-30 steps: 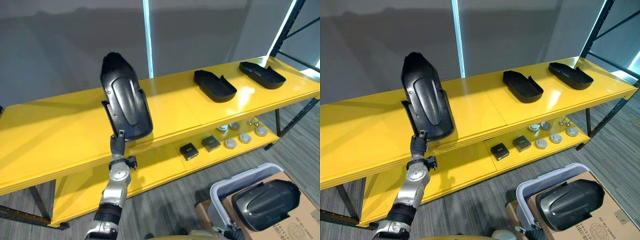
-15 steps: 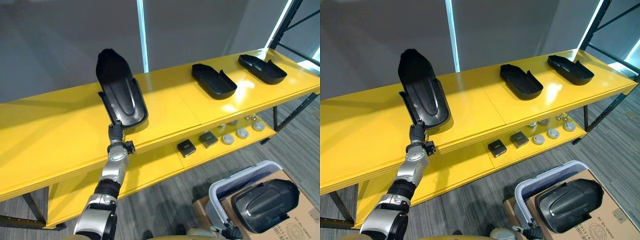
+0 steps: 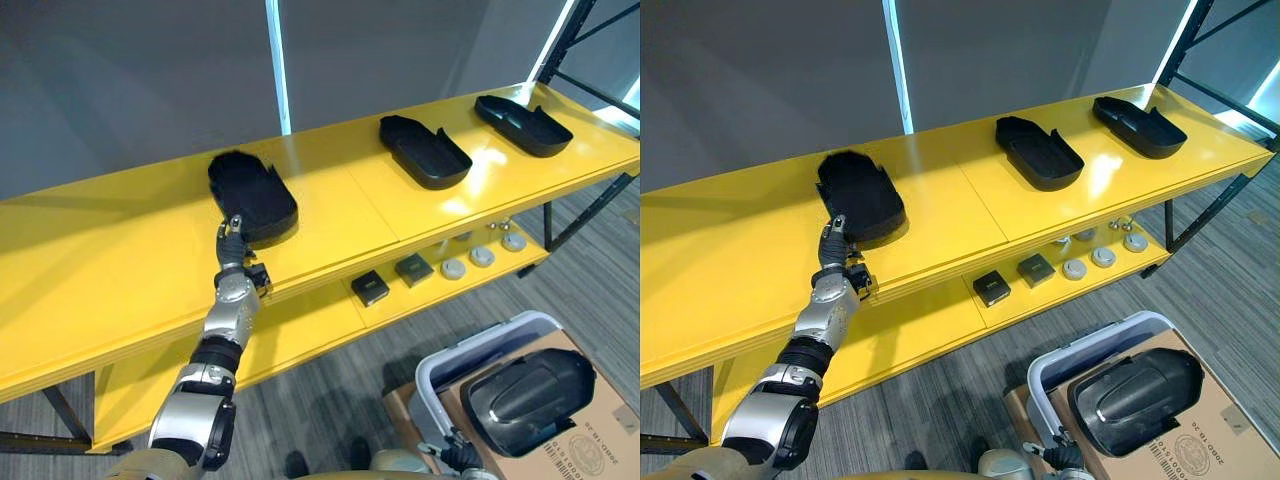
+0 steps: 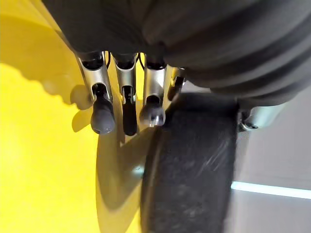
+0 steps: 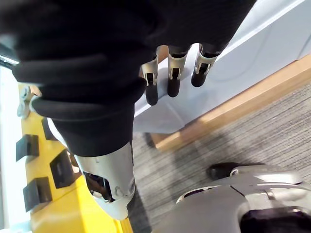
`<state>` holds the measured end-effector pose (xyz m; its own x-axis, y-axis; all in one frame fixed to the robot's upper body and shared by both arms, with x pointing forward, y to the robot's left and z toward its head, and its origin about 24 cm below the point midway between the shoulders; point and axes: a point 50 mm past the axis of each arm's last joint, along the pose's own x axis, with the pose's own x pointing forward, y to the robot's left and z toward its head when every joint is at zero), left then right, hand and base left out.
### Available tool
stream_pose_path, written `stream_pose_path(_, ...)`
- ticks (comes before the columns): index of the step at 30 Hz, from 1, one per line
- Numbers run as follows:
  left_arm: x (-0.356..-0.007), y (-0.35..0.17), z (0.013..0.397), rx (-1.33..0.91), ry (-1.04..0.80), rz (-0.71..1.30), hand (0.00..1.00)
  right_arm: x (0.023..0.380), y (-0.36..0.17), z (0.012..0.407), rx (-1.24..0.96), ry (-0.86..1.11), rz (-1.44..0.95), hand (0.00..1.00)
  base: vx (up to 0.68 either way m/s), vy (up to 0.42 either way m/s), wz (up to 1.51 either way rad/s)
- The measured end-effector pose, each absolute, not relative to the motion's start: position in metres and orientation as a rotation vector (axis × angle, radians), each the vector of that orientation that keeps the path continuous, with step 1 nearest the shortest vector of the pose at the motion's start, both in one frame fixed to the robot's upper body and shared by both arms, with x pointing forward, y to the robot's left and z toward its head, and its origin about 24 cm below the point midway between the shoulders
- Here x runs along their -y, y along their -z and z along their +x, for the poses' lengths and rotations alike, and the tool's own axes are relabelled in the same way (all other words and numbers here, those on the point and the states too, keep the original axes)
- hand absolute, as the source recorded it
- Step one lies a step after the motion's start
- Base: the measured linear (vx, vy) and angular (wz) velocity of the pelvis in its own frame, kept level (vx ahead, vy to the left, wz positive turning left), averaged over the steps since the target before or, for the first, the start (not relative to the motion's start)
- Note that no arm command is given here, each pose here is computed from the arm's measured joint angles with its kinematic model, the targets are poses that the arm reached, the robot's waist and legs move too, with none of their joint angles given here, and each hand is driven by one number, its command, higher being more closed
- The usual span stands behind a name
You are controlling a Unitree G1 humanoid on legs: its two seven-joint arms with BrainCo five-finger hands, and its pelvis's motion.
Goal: Walk over and take plastic housings, then place them on the shelf
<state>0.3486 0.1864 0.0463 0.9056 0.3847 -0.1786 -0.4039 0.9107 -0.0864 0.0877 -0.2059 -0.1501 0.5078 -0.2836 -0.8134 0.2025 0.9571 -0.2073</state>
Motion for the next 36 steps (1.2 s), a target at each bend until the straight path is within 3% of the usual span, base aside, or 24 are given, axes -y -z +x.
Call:
stream_pose_path(7, -0.178, -0.051, 0.346, -0.127, -0.391, -0.149, 0.00, 0.206, 0.150, 0.089, -0.993, 0.293, -0.090, 0.00, 0.00, -0.004, 0.03)
stream_pose_path(13, -0.166, -0.047, 0.322, -0.077, -0.395, -0.194, 0.00, 0.206, 0.150, 0.088, -0.995, 0.295, -0.090, 0.00, 0.01, -0.014, 0.09)
stream_pose_path(19, -0.165, -0.054, 0.309, -0.002, -0.422, -0.037, 0.00, 0.205, 0.150, 0.087, -0.996, 0.298, -0.088, 0.00, -0.02, -0.008, 0.02)
stream_pose_path(20, -0.162, -0.057, 0.308, 0.028, -0.410, 0.038, 1.00, 0.205, 0.150, 0.087, -0.995, 0.299, -0.088, 0.00, -0.03, -0.011, 0.04)
stream_pose_path(28, -0.140, -0.073, 0.302, 0.191, -0.317, 0.421, 1.00, 0.205, 0.150, 0.086, -0.979, 0.294, -0.093, 0.00, -0.01, -0.004, -0.02)
stream_pose_path(36, -0.122, -0.078, 0.298, 0.257, -0.236, 0.551, 1.00, 0.205, 0.149, 0.087, -0.963, 0.285, -0.099, 0.00, 0.00, -0.014, -0.13)
